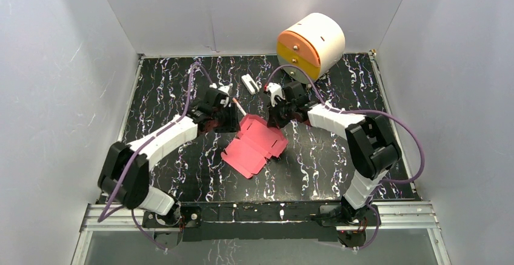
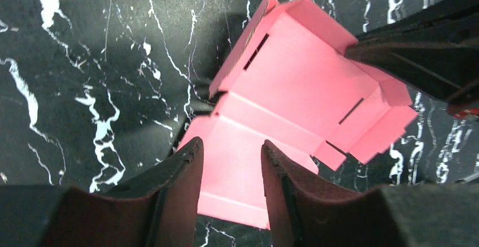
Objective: Fold the paper box
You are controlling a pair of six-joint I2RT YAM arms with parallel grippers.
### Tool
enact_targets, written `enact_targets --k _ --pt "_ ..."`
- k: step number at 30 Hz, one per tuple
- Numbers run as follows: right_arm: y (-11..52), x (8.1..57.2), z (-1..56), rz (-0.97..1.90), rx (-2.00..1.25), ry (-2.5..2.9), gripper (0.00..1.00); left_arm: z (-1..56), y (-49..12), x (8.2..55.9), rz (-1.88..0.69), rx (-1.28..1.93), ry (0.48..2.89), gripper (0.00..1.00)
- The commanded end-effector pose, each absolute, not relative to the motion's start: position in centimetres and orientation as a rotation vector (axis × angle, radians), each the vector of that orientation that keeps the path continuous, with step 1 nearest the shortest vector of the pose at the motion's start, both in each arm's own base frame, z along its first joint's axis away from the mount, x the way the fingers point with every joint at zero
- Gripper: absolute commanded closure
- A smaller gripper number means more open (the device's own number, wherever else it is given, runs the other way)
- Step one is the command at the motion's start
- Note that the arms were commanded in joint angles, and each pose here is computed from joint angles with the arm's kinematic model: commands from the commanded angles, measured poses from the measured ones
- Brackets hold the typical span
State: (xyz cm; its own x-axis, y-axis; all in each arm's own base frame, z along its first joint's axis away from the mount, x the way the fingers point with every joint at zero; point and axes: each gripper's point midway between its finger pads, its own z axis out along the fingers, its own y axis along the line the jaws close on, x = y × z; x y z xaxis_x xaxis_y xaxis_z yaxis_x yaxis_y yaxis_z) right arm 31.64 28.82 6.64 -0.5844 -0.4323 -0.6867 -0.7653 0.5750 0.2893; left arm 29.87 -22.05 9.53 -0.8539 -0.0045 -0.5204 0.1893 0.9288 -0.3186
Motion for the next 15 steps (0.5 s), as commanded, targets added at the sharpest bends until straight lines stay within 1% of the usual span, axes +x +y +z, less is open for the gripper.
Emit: enact_targets --k 1,6,10,15 --pt "27.6 32.9 7.9 0.553 -0.973 2.176 1.00 11.4 -21.4 28.6 -0.576 -0.015 2.493 0.58" --pt "27.4 33.3 8.7 0.369 -1.011 2.101 1.00 9.9 -21.5 26.3 -0.685 -0.090 2.513 0.55" --pt "27.4 33.7 9.7 0.212 -1.046 2.040 1.00 8.1 -21.9 24.9 -0.770 -0.140 2.532 0.55" --pt "28.2 33.0 9.7 0.105 -1.108 1.971 1.00 5.6 -22.3 23.6 -0.829 -0.185 2.580 0.57"
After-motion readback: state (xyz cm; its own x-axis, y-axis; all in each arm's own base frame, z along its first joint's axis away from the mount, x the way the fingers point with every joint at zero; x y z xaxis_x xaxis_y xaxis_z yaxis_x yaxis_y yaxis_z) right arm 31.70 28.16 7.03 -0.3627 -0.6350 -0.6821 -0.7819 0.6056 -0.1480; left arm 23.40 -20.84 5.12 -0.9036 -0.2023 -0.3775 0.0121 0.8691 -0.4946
